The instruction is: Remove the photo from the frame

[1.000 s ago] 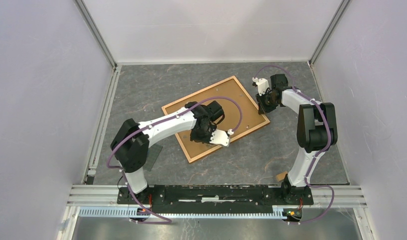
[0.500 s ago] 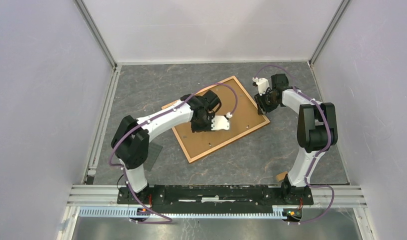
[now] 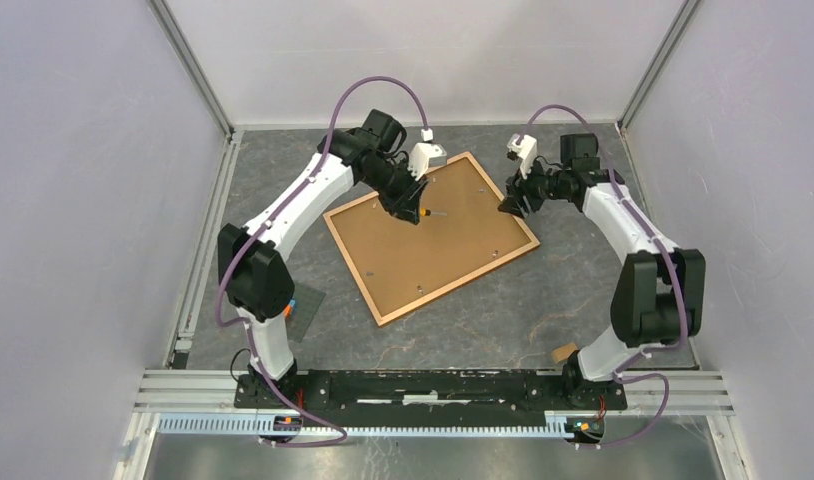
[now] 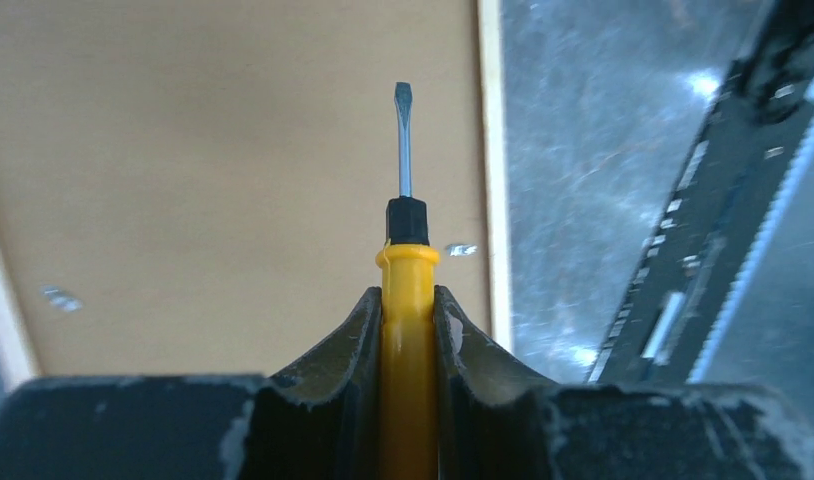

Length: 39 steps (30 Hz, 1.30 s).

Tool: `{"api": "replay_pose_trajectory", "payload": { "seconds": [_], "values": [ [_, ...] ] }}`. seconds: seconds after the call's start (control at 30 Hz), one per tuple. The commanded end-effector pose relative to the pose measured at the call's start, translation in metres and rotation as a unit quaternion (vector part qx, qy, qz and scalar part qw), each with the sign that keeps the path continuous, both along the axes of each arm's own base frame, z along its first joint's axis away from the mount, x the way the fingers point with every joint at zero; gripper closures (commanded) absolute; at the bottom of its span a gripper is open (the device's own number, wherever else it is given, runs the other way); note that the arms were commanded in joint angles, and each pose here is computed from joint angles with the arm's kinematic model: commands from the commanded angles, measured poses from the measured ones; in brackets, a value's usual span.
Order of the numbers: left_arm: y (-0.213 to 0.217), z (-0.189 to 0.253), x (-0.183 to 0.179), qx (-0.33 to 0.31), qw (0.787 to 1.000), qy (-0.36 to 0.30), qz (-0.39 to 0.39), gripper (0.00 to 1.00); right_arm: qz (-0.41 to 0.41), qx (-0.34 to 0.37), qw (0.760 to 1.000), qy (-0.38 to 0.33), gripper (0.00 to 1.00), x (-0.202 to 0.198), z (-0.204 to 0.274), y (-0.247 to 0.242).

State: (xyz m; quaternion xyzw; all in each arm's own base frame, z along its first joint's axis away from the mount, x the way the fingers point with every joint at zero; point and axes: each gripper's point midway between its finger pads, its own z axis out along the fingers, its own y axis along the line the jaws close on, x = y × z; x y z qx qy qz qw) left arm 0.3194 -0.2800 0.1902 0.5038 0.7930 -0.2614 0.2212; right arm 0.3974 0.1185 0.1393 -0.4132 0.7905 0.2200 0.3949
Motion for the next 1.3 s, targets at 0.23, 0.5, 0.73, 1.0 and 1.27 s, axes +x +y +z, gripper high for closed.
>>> {"api": "replay_pose_trajectory", "payload": {
  "seconds": [0.23,0.5,0.73,1.0,1.27],
  "values": [
    [-0.035,0.026,-0.036,-0.102,0.977,0.184,0.039,0.94,0.242,0.031,0.960,-0.136,0.43,-0.069,0.058,0.102],
    [-0.039,0.027,-0.042,-0.115,0.971,0.209,0.035,0.94,0.299,0.010,0.941,-0.157,0.52,-0.087,0.054,0.135],
    [-0.035,0.043,-0.009,-0.160,0.956,0.213,0.125,0.61,0.253,0.020,0.956,-0.149,1.00,-0.071,0.065,0.148],
    [-0.004,0.122,0.072,-0.386,0.869,0.156,0.266,0.16,0.119,0.178,0.973,-0.087,1.00,-0.027,0.112,0.172],
    [-0.008,0.150,0.082,-0.441,0.850,0.139,0.252,0.30,0.071,0.309,0.948,-0.036,1.00,-0.021,0.145,0.190]
  ]
}}
